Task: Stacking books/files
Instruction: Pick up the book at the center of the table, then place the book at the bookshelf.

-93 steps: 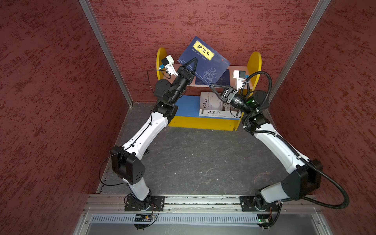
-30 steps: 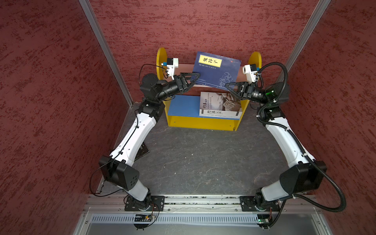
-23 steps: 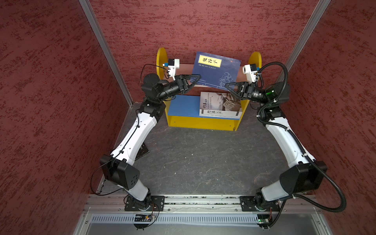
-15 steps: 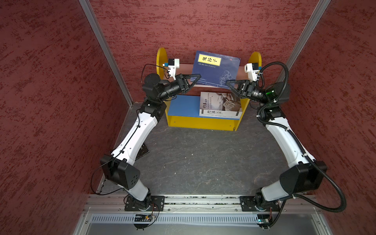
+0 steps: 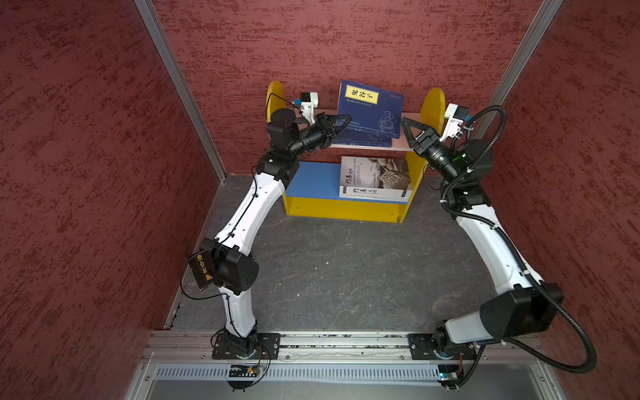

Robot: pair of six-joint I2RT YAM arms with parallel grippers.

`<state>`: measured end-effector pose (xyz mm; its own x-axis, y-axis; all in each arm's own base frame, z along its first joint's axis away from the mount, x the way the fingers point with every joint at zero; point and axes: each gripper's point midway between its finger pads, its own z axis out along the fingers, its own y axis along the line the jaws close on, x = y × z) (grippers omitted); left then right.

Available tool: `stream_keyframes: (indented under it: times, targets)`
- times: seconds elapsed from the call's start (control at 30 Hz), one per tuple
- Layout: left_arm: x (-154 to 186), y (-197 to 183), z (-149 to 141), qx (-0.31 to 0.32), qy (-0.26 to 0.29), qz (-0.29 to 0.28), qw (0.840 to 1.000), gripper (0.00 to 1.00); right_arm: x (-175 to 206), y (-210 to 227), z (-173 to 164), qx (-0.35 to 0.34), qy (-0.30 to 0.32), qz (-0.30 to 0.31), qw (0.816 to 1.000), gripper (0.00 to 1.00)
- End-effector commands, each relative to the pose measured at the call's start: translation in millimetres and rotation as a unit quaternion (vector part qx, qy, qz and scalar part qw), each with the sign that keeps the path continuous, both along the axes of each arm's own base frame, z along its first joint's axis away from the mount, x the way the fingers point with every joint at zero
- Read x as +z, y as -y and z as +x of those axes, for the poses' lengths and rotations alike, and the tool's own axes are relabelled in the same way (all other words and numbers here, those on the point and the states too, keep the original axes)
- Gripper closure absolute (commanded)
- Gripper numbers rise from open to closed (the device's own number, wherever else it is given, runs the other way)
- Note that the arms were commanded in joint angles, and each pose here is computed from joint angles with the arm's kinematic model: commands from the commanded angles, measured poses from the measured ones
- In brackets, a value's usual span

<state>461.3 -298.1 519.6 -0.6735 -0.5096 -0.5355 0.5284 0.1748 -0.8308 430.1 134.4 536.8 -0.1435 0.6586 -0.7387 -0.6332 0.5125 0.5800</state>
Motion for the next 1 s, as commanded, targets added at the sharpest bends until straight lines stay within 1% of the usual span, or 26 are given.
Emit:
stream_keyframes:
  times: [0.0,0.03,0.17,0.33,0.53,0.63,0.77,0.97]
  targets:
    - [7.2,-0.3,7.6,0.014,0.001,0.0,1.0,1.0,12.6,20.2,2.4,-0.085,0.042,-0.028,0.995,0.35]
    - [5.0,1.0,10.4,0.014,-0.006,0.004,1.0,1.0,2.8,18.3,15.2,-0.088,0.033,-0.04,0.995,0.35]
    - [0.4,1.6,19.9,0.02,-0.02,0.005,1.0,1.0,0.0,11.6,28.5,-0.09,0.033,-0.075,0.993,0.36]
    - [-10.7,-4.9,29.3,0.027,-0.051,0.005,0.998,1.0,-9.1,-3.4,46.5,-0.078,0.016,-0.114,0.99,0.36]
    - [-20.1,-7.0,36.9,0.015,-0.075,-0.004,0.997,1.0,-21.2,-11.1,64.2,-0.086,-0.002,-0.149,0.985,0.35]
    - [-26.2,-5.7,38.8,0.007,-0.089,-0.002,0.996,1.0,-25.6,-13.2,72.6,-0.088,-0.014,-0.161,0.983,0.34]
    - [-28.0,-5.5,40.3,0.002,-0.093,-0.002,0.996,1.0,-29.0,-15.5,78.0,-0.089,-0.019,-0.164,0.982,0.32]
    - [-27.4,-4.4,41.7,-0.018,-0.099,-0.014,0.995,1.0,-32.0,-11.3,80.6,-0.116,-0.023,-0.174,0.978,0.3]
